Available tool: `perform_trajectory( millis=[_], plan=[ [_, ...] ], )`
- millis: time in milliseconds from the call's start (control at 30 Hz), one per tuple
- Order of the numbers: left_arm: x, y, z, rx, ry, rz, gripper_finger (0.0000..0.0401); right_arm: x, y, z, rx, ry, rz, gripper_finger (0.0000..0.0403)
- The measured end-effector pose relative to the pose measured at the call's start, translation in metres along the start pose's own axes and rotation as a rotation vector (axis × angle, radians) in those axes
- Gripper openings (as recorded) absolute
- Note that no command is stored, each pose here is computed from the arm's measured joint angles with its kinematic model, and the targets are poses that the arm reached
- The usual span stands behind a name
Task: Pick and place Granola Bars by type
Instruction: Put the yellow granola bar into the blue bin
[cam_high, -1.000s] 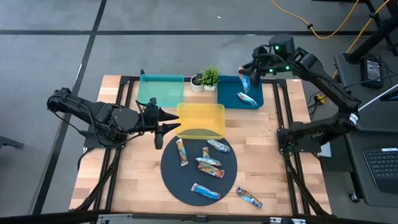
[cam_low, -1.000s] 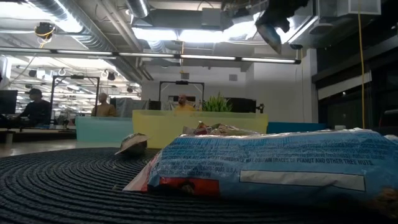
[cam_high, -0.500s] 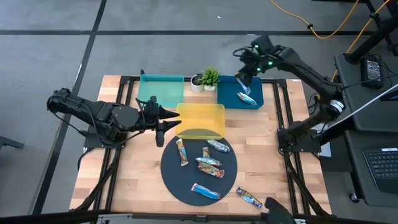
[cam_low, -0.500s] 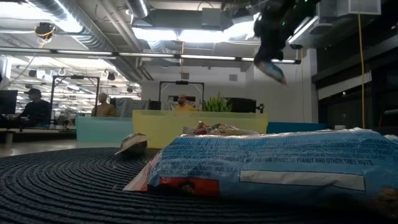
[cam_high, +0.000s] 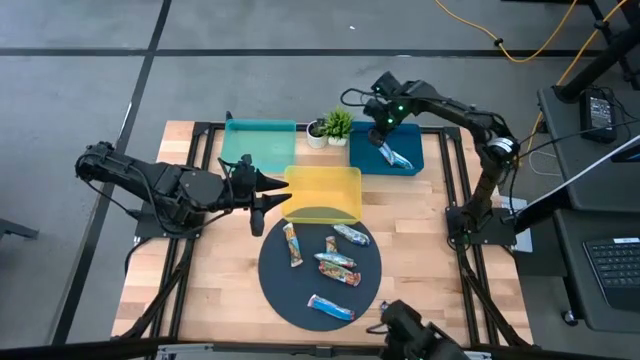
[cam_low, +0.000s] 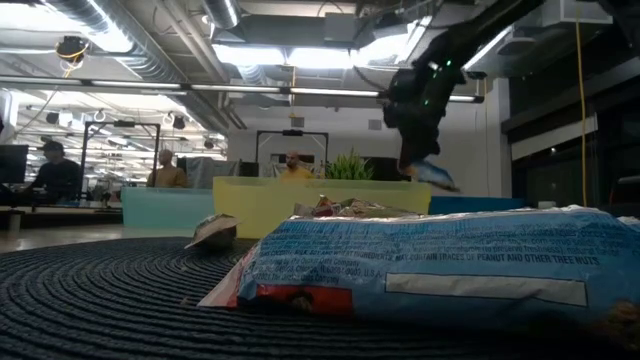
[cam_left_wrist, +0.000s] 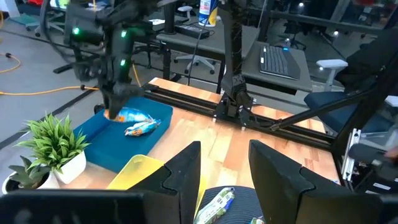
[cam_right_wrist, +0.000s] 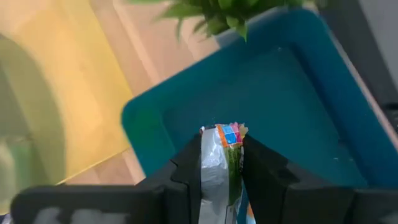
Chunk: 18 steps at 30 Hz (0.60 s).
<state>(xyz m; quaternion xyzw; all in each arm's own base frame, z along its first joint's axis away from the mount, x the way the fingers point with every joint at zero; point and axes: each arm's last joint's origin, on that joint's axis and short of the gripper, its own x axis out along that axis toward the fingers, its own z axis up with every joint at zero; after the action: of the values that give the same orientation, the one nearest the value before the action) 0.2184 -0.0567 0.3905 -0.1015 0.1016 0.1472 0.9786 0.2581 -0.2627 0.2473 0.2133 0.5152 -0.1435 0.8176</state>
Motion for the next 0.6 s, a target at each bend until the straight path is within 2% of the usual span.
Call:
perform_trajectory(
  millis=[300,600],
  plan=[
    [0.0,0.001,0.0,0.0,-0.007,0.022,0.0127,0.041,-0.013,-0.001,0.029,0.083,0.029,0.0101],
    [0.0,0.001,0.0,0.001,-0.009,0.027,0.0127,0.05,-0.016,-0.001,0.037,0.1,0.033,0.0101]
  ],
)
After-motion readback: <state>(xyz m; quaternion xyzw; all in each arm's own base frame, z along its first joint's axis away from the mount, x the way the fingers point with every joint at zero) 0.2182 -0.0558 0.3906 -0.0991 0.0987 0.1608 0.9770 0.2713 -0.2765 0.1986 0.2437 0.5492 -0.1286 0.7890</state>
